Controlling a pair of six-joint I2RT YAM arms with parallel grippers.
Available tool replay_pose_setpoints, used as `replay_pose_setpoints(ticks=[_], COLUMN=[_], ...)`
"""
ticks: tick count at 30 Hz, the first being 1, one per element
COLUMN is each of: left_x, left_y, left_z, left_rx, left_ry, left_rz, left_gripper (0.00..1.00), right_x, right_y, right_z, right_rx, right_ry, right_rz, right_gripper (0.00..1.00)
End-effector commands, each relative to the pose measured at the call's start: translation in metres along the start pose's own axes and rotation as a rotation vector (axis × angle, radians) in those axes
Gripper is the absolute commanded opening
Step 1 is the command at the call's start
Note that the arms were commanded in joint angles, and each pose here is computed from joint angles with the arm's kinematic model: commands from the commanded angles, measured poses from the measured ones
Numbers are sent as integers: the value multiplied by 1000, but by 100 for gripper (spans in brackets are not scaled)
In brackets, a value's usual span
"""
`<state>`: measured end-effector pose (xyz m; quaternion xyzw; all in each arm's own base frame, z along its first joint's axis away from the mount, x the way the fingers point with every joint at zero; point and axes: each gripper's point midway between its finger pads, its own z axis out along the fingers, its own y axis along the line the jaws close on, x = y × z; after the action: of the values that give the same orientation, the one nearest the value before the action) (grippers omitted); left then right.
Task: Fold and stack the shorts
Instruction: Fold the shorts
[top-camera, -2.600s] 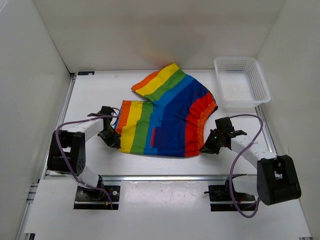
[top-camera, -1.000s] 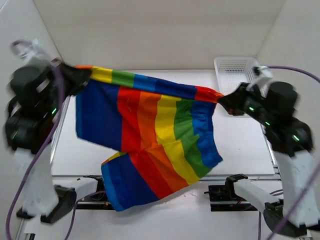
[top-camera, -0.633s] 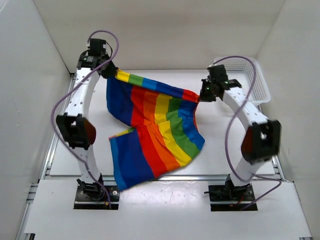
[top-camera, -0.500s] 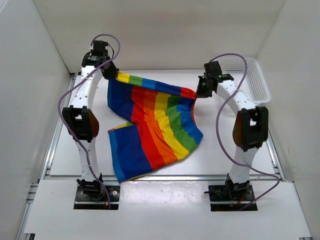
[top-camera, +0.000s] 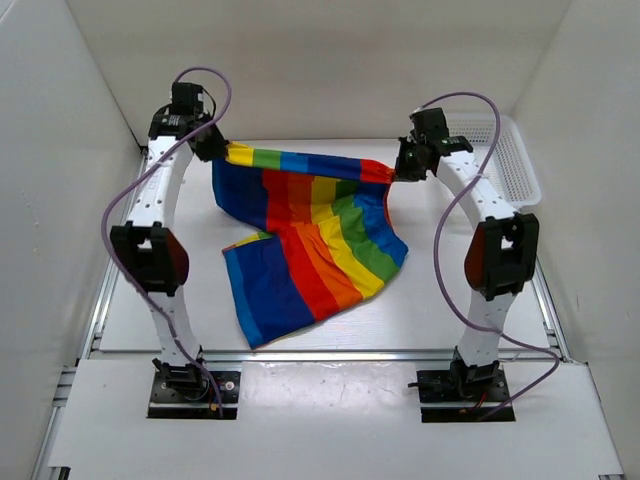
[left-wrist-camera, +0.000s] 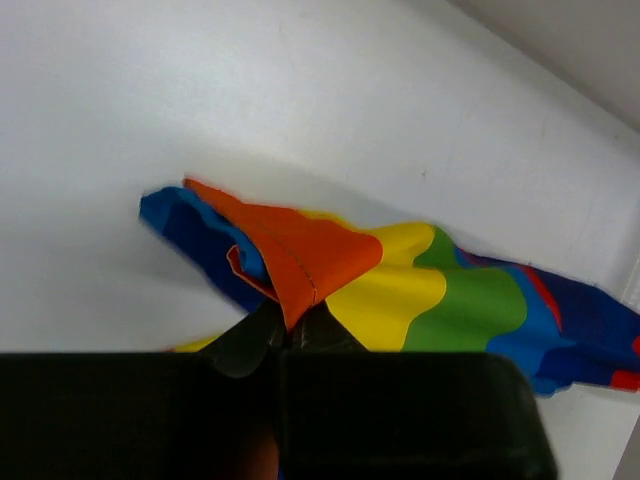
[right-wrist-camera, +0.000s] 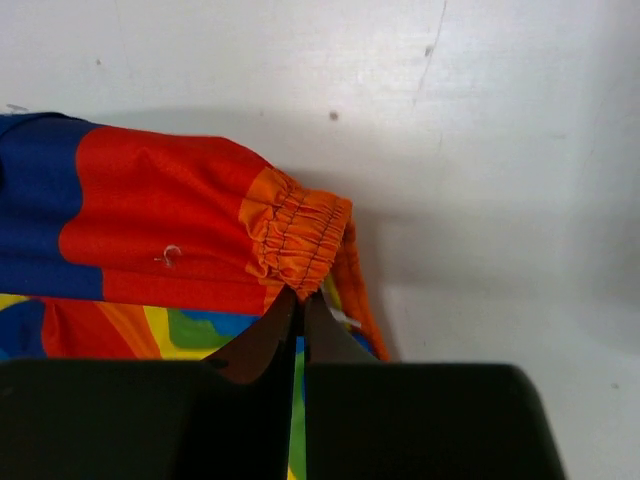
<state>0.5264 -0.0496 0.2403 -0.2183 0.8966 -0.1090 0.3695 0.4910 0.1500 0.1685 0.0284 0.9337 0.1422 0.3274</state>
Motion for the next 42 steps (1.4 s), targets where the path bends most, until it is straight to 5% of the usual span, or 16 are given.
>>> replay_pose_setpoints(ticks=[1,4,6,8,18,28,30,31,32,33,37,42], left_x=[-3,32,111,126,300,374,382,387,393,394,379,322], left_y=[5,7,24,22,69,110,112,112,111,111,111,80], left_z=[-93,-136,-146,-165,-196,-188,-189,-190,-193,-194,-202,-199], left_rx=[20,65,102,135,99,-39,-47,-44,-33,-24,-49,-30], left_ry=[-102,-70,90,91,418,590,616,636,665,672,647,467], left_rz=[45,53,50,53,73,-27,-42,-33,-28,-21,30,50], left_gripper=[10,10,10,10,10,10,10,12,22,46,100,97], right_x=[6,33,65,77,153,221,228,228,229,231,206,171], right_y=[-25,-30,-38,-41,-69,-87,-86,-80,-80,-79,-74,-65], right_z=[-49,-59,-71,-76,-119,-135,-140,-142,-145,-146,-158,-158], right_rx=[70,73,90,95,182,235,227,198,196,202,202,177], right_ry=[-16,23,76,88,151,267,271,272,269,276,196,110], right_rz=[-20,-6,22,38,80,141,153,170,170,185,198,203], right_gripper=[0,0,0,0,0,0,18,34,62,69,79,77])
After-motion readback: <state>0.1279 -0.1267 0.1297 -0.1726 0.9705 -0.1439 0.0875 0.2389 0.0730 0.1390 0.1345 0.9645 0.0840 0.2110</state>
